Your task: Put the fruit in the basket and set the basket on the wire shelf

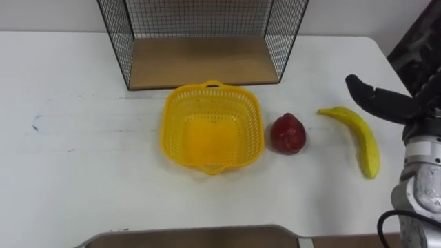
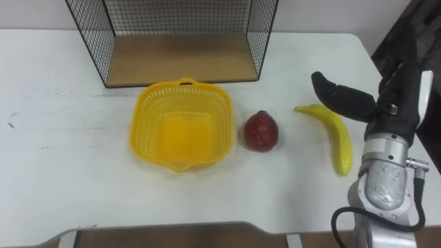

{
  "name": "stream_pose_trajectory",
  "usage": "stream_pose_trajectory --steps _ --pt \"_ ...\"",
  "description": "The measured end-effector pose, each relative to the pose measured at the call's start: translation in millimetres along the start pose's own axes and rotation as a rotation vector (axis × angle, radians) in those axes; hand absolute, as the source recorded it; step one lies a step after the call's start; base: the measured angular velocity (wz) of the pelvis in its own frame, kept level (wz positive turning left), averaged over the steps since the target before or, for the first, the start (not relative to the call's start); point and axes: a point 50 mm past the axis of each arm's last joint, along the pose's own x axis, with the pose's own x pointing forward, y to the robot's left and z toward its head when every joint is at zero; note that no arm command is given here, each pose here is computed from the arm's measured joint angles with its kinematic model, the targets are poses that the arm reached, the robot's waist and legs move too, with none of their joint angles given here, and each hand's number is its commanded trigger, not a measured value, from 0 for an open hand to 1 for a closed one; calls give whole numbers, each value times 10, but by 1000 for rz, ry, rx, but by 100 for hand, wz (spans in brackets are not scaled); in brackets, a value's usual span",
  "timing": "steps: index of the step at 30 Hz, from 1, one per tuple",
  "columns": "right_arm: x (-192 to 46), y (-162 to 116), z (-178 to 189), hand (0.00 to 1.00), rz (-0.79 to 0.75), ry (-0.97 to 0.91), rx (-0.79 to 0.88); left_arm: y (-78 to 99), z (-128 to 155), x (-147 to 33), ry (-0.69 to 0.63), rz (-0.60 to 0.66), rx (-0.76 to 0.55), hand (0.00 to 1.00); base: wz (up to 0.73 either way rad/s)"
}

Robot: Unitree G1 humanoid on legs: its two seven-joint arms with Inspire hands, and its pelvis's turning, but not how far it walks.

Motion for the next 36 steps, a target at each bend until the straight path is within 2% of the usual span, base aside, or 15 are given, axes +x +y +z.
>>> stream_pose_trajectory --steps 16,22,36 --pt "-9 104 11 0 138 -32 -154 5 19 5 -7 -2 18 0 0" --pt "-29 127 -89 0 180 -4 -244 18 2 11 4 -2 22 0 0" --pt "-50 179 -145 0 262 21 -264 41 55 27 -7 0 21 0 0"
